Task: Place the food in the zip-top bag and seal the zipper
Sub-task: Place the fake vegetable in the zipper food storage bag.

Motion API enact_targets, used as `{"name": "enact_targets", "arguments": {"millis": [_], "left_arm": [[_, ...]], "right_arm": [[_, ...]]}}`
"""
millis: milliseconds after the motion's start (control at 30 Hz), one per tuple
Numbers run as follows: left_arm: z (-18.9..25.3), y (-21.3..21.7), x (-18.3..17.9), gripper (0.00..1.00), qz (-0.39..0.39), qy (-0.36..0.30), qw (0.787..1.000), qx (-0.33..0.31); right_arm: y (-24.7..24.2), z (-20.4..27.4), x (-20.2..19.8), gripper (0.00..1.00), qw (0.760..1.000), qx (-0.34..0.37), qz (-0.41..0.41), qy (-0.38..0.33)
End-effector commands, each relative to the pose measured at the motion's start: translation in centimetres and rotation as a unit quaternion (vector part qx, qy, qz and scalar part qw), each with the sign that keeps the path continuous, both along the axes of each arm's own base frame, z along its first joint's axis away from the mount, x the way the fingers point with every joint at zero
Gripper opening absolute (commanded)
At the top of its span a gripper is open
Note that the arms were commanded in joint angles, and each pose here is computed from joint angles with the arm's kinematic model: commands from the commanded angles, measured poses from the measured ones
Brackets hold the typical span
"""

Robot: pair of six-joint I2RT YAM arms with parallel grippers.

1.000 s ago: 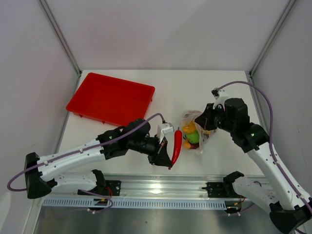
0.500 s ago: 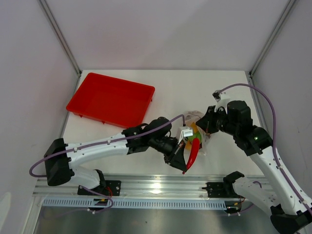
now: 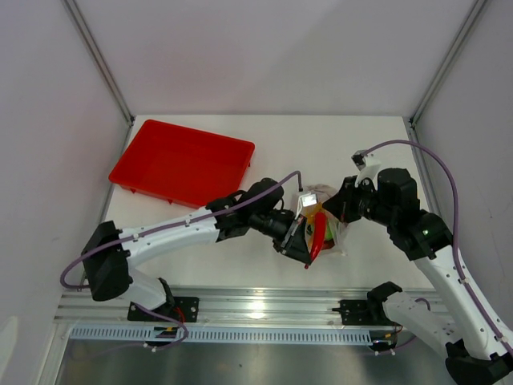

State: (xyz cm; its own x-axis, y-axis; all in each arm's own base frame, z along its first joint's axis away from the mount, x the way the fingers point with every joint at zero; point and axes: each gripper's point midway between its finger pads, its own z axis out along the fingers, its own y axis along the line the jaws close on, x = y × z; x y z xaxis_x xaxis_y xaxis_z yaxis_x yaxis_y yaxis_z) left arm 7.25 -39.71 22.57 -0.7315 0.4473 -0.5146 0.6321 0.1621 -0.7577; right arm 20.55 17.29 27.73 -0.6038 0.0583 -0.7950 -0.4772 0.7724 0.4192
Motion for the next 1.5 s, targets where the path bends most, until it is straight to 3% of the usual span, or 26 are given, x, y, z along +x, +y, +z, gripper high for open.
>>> {"name": "enact_targets", "arguments": {"millis": [0, 300, 633, 833, 900, 1100, 1133, 1200, 1367, 1400, 1467], "left_arm": [[0.6, -1.0, 1.7, 0.00, 0.023, 0.032, 0.999, -0.001], [2.4, -3.7, 5.7, 0.01, 0.097, 0.072, 0.993, -0.010], [-1.1, -4.6, 10.9, 0.06, 0.196, 0.046, 0.978, 0.054], [-3.5, -3.5, 11.2, 0.25, 0.208, 0.026, 0.975, 0.077], [-3.8, -3.1, 11.0, 0.38, 0.203, 0.014, 0.975, 0.086], [-1.0, -0.8, 12.4, 0.63, 0.249, -0.063, 0.964, 0.061], [-0.3, -0.4, 12.6, 0.70, 0.255, -0.081, 0.962, 0.052], [1.7, 0.6, 12.4, 0.99, 0.269, -0.112, 0.956, 0.030], [5.5, 3.0, 11.9, 1.00, 0.306, -0.192, 0.932, -0.022], [8.2, 4.2, 11.4, 1.00, 0.318, -0.207, 0.923, -0.063], [7.9, 5.2, 11.2, 0.99, 0.338, -0.206, 0.914, -0.093]], "right_arm": [[0.5, 3.0, -0.2, 0.00, 0.999, 0.031, 0.012, -0.034], [0.8, 3.3, -0.1, 0.00, 0.999, 0.041, 0.013, -0.033], [1.1, 4.8, 0.0, 0.00, 0.997, 0.063, 0.006, -0.033], [0.8, 4.7, 0.2, 0.00, 0.998, 0.056, -0.003, -0.034], [0.8, 4.8, 0.2, 0.00, 0.998, 0.057, -0.002, -0.034], [1.2, 5.0, 0.3, 0.00, 0.998, 0.059, 0.006, -0.030], [1.2, 5.0, 0.3, 0.00, 0.998, 0.058, 0.005, -0.029], [1.1, 4.9, 0.5, 0.00, 0.998, 0.054, 0.004, -0.030], [1.0, 4.4, 0.6, 0.00, 0.999, 0.046, 0.001, -0.025], [0.9, 4.3, 0.6, 0.00, 0.999, 0.044, 0.001, -0.023], [0.8, 4.5, 0.6, 0.00, 0.999, 0.042, -0.001, -0.026]]}}
